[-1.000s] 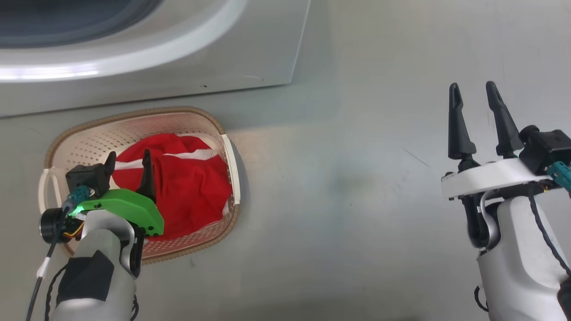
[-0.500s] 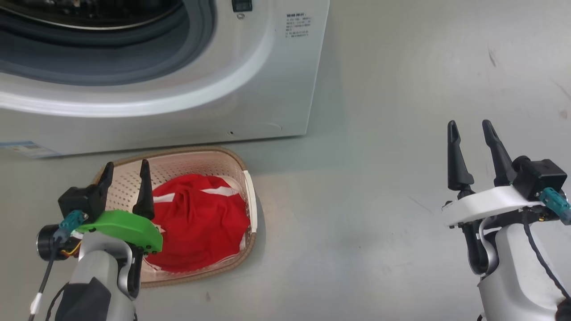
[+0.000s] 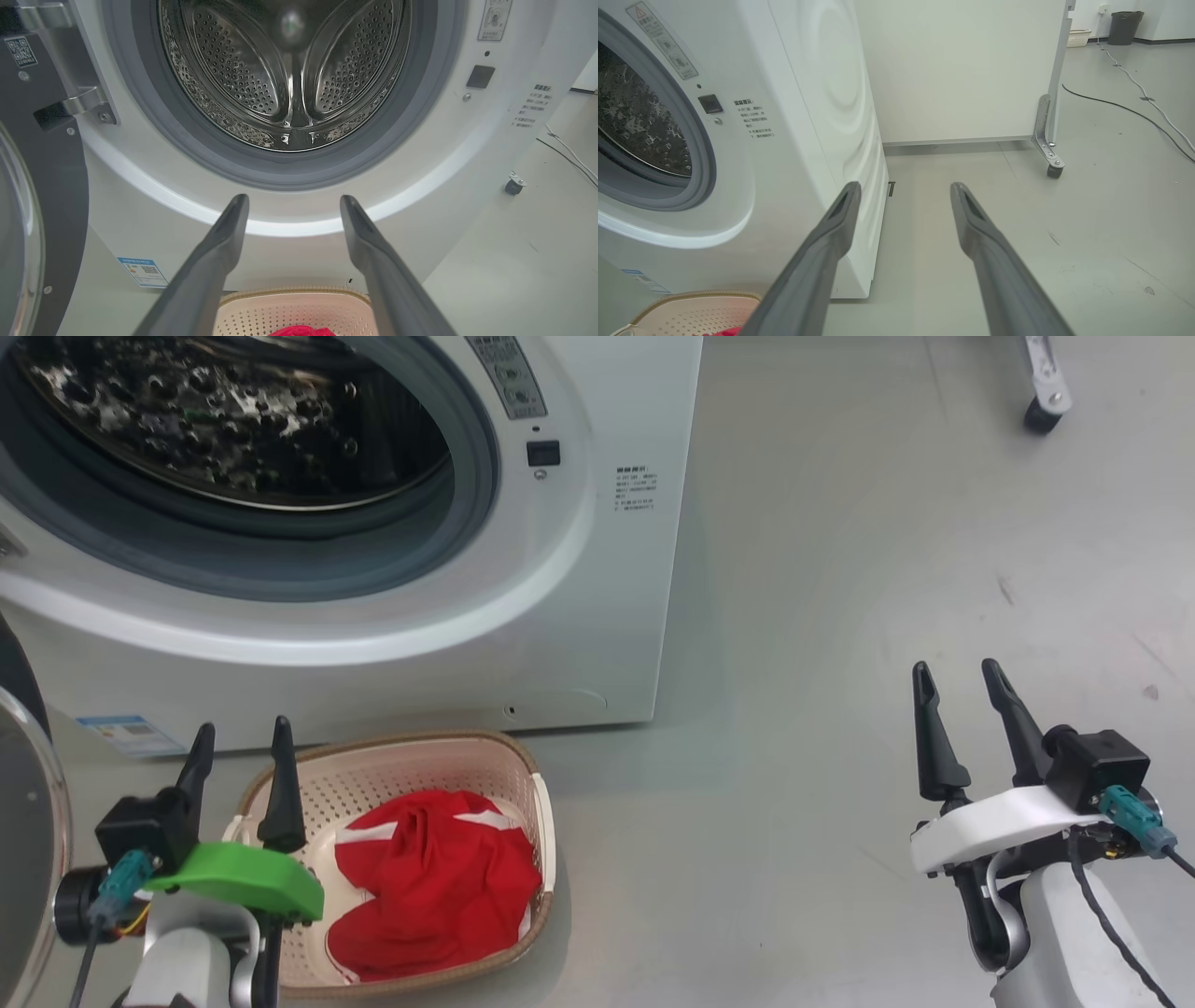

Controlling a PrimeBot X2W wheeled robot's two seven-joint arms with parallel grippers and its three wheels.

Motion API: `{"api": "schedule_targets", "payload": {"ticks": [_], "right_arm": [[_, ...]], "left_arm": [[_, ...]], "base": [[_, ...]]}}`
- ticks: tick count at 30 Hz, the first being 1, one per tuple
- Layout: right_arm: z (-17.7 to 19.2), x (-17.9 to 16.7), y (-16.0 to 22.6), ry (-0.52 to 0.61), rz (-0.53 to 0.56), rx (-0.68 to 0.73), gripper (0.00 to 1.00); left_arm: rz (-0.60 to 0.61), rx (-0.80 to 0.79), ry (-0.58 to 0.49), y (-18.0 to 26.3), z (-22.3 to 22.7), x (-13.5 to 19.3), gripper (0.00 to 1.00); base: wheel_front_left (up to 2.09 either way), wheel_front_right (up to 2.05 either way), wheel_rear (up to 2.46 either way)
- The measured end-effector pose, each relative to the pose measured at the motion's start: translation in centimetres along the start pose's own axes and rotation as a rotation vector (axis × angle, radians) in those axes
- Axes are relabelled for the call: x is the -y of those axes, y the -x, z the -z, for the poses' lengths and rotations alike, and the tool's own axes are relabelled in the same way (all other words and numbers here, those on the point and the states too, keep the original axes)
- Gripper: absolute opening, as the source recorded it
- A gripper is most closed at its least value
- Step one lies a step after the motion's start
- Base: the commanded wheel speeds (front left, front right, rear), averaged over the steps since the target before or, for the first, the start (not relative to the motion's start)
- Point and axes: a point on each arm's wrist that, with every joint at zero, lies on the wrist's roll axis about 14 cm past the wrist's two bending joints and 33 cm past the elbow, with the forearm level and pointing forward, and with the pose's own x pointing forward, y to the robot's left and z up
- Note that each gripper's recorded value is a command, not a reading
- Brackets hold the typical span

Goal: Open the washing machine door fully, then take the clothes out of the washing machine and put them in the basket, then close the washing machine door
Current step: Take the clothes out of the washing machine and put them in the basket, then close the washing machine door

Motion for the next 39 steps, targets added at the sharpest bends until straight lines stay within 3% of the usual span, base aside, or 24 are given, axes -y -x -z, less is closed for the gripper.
{"api": "schedule_targets", "payload": {"ticks": [17, 39], "right_arm": [[-2.9, -0.5, 3.6, 0.011, -0.001, 0.079, 1.00], [-2.6, -1.1, 3.7, 0.013, -0.011, 0.073, 1.00]], "left_arm": [[-0.017, 0.091, 0.007, 4.7, -2.5, -0.5, 1.00], [-0.016, 0.107, 0.026, 5.8, -2.7, 0.1, 1.00]], "base": [[0.00, 0.00, 0.00], [0.00, 0.00, 0.00]]}}
